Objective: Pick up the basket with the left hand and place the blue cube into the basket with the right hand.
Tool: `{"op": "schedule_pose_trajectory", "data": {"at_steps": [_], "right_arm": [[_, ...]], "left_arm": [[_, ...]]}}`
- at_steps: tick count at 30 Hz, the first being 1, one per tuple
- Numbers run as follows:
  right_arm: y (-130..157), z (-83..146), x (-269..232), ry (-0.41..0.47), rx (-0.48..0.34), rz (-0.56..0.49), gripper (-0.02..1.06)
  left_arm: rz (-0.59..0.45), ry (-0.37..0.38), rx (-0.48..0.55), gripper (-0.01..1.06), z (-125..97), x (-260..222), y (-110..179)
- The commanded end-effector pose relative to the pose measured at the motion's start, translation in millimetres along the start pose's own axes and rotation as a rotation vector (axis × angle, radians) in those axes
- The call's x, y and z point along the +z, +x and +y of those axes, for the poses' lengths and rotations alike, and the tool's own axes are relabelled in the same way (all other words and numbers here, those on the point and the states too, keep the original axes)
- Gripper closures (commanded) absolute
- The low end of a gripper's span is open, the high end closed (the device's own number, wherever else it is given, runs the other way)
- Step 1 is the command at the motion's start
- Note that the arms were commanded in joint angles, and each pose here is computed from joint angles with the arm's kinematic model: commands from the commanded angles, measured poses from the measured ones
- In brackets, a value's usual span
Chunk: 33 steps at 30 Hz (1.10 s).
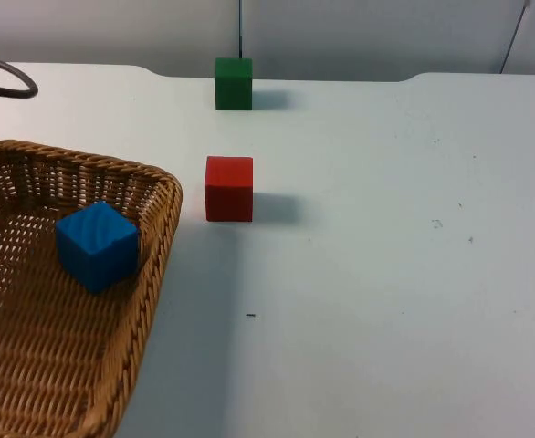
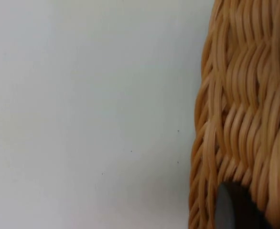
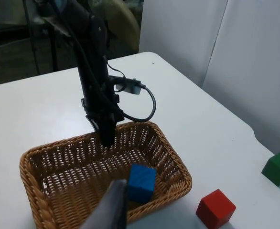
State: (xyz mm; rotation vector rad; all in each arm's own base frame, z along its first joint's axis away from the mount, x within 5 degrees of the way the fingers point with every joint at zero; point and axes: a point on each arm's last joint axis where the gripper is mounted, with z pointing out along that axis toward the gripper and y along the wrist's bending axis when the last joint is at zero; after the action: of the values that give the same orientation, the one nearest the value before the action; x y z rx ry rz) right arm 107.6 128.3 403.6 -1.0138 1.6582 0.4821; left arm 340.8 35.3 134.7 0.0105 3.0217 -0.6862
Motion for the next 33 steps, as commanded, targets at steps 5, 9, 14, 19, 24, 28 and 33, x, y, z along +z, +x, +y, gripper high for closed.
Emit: {"op": "schedule_pose_trajectory", "data": {"at_steps": [5, 9, 14, 19, 24, 28, 33], "right_arm": [[0.2, 1.0, -12.9, 0.005, -0.002, -0.024, 0.0], [0.7, 1.2, -12.9, 0.003, -0.002, -0.019, 0.0], [0.7, 1.1, -12.9, 0.005, -0.004, -0.019, 0.0], [0.9, 0.5, -12.9, 0.011, -0.012, -0.017, 0.0], [0.7, 0.2, -12.9, 0.015, -0.014, -0.018, 0.0], [0.7, 0.2, -12.9, 0.015, -0.014, -0.018, 0.0], [0.7, 0.2, -12.9, 0.015, -0.014, -0.018, 0.0]], "left_arm": [[0.004, 0.011, -0.015, 1.05, 1.5, 6.8, -2.7], [0.011, 0.013, -0.025, 1.05, 3.8, 11.4, -3.0], [0.001, 0.007, -0.04, 1.05, 4.6, 12.1, -4.0], [-0.002, 0.005, -0.055, 1.05, 4.9, 12.1, -4.3], [-0.003, 0.007, -0.066, 1.05, 4.6, 12.1, -4.5], [-0.007, 0.005, -0.081, 1.05, 4.8, 12.1, -4.8], [-0.005, 0.006, -0.081, 1.04, 4.7, 12.1, -4.6]]}}
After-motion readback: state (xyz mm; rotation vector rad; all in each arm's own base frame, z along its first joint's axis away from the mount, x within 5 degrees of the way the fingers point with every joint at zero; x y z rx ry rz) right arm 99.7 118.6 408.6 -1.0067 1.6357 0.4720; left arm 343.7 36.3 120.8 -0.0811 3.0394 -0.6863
